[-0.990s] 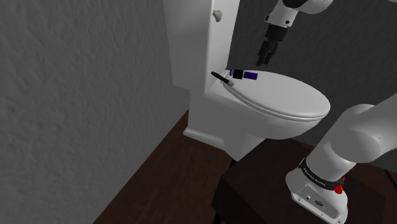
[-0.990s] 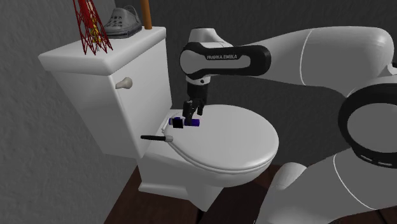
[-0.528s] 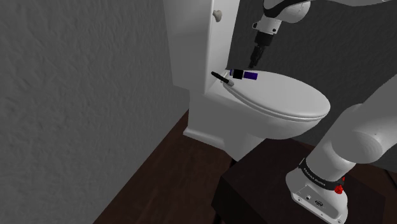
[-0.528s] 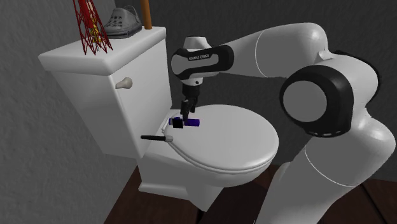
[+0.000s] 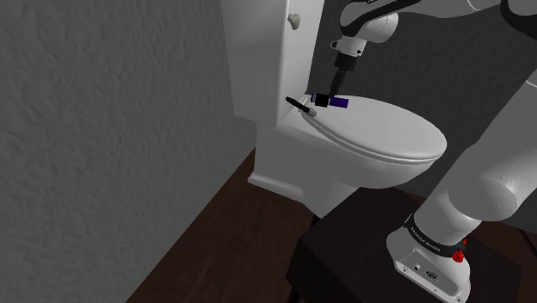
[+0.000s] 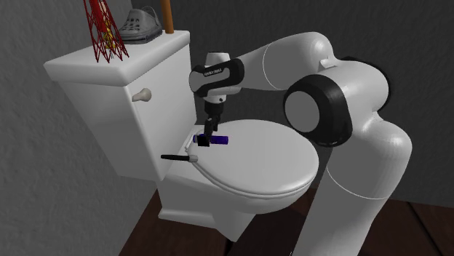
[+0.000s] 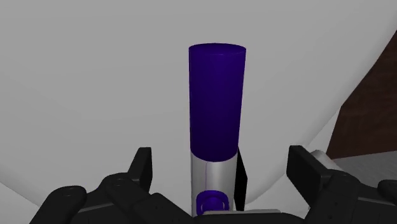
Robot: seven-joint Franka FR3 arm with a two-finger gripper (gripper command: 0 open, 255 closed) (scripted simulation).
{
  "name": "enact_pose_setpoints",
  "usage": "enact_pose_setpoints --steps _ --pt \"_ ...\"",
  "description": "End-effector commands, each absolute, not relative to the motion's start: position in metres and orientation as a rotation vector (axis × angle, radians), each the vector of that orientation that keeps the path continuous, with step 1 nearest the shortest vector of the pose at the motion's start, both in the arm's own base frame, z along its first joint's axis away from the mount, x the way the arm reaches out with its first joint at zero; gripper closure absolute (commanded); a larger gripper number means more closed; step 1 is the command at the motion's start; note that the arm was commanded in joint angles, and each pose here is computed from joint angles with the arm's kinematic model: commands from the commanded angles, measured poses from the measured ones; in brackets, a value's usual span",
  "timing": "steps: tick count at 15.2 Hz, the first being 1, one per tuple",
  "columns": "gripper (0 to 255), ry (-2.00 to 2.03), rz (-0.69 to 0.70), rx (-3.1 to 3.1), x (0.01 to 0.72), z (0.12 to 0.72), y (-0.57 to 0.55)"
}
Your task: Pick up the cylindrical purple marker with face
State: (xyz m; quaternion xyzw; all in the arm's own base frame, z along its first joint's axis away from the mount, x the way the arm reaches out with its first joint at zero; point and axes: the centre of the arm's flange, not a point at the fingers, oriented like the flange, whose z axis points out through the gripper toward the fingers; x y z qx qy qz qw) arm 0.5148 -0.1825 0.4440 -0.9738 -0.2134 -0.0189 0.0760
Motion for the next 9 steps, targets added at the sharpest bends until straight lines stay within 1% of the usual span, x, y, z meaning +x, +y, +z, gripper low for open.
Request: enact_pose_setpoints --steps 1,4,5,9 --pt "0 -0.641 -0.057 -2.920 0.5155 0.4327 -0.1818" --pt "0 -0.641 -0.057 -2.920 0.5155 0.4244 -0.1818" --pt "255 -0.641 -0.057 -2.920 0.5151 0.4245 -0.1821" --pt "255 -0.641 -0.057 -2.920 0.5154 0.4245 -0.1826"
